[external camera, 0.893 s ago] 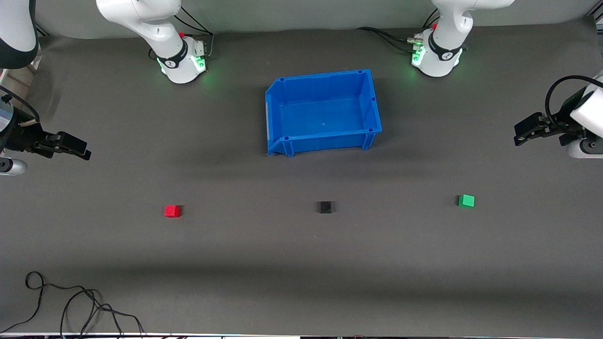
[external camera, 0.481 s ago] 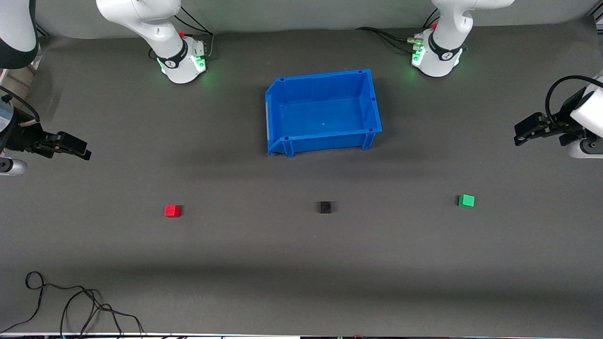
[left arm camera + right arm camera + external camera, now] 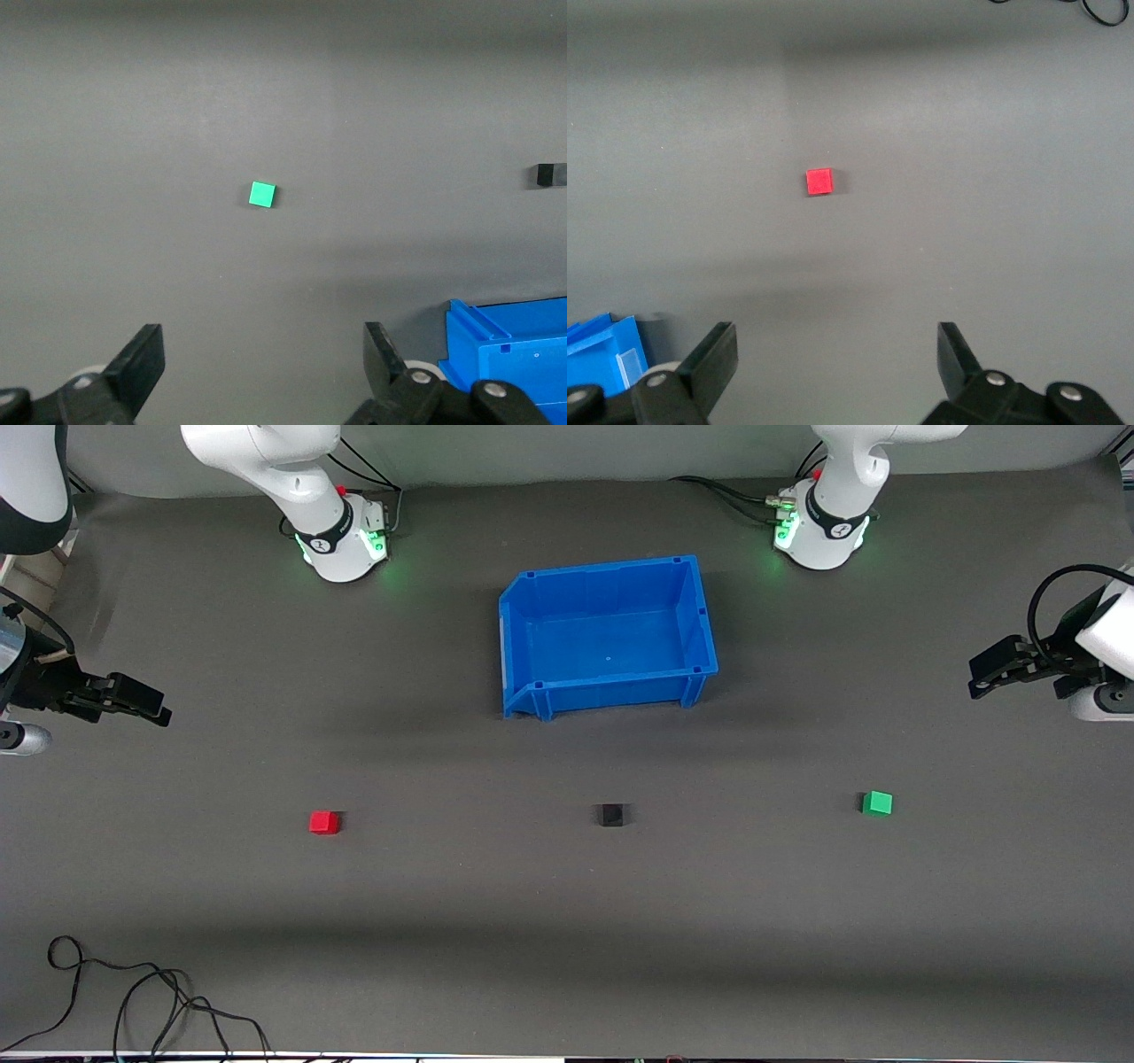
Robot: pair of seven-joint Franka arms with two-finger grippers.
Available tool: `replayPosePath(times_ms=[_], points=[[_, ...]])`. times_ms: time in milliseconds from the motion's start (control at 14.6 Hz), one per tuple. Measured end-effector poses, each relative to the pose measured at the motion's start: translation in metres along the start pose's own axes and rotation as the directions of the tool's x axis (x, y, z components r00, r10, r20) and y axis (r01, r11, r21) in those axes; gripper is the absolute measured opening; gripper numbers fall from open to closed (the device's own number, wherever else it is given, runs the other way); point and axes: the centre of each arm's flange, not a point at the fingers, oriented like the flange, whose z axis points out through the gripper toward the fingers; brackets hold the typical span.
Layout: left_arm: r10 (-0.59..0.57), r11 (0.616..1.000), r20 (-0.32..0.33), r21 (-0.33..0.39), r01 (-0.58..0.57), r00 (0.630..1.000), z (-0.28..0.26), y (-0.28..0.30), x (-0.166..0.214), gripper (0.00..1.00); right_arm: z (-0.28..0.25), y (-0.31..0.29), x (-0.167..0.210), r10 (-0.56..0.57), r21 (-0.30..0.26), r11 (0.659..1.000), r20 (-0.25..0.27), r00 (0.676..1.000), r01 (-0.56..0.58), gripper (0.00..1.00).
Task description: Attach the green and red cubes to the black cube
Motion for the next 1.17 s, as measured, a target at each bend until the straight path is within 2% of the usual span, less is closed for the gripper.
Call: replayPosePath(times_ms=[275, 412, 549, 687, 755, 824, 961, 1167], points=[[-0.036, 0.999, 0.013, 0.0, 0.036, 0.999, 0.001, -0.007, -0.001, 1.0, 0.006, -0.001, 0.0, -0.001, -0.001, 1.0, 0.012, 1.0, 0.001, 1.0], [-0.164, 0.986, 0.022, 0.001, 0.164, 0.986, 0.001, -0.018, -0.003, 1.0, 0.023, -0.002, 0.007, -0.001, -0.005, 1.0, 0.029, 1.0, 0.002, 1.0], [-0.306, 0.952, 0.025, 0.003, 0.306, 0.952, 0.002, -0.024, -0.003, 1.0, 0.052, -0.005, 0.023, 0.0, -0.008, 1.0, 0.036, 0.999, 0.0, 1.0], [-0.458, 0.889, 0.028, 0.003, 0.458, 0.888, 0.003, -0.024, -0.002, 1.0, 0.09, -0.011, 0.04, 0.007, 0.017, 1.0, 0.066, 0.998, -0.008, 1.0], [-0.546, 0.837, 0.036, -0.005, 0.547, 0.837, 0.005, -0.023, -0.001, 1.0, 0.111, -0.013, 0.048, 0.011, 0.025, 1.0, 0.084, 0.996, -0.013, 1.0], [-0.636, 0.77, 0.053, -0.02, 0.638, 0.77, 0.006, -0.02, 0.0, 1.0, 0.132, -0.015, 0.055, 0.013, 0.026, 1.0, 0.096, 0.995, -0.015, 1.0], [-0.791, 0.606, 0.084, -0.04, 0.795, 0.607, 0.009, -0.023, 0.004, 1.0, 0.167, -0.023, 0.069, 0.007, 0.019, 1.0, 0.1, 0.995, -0.009, 1.0], [-0.923, 0.362, 0.126, -0.04, 0.931, 0.365, 0.013, -0.034, 0.009, 1.0, 0.211, -0.035, 0.082, -0.006, 0.007, 1.0, 0.096, 0.995, 0.006, 1.0]])
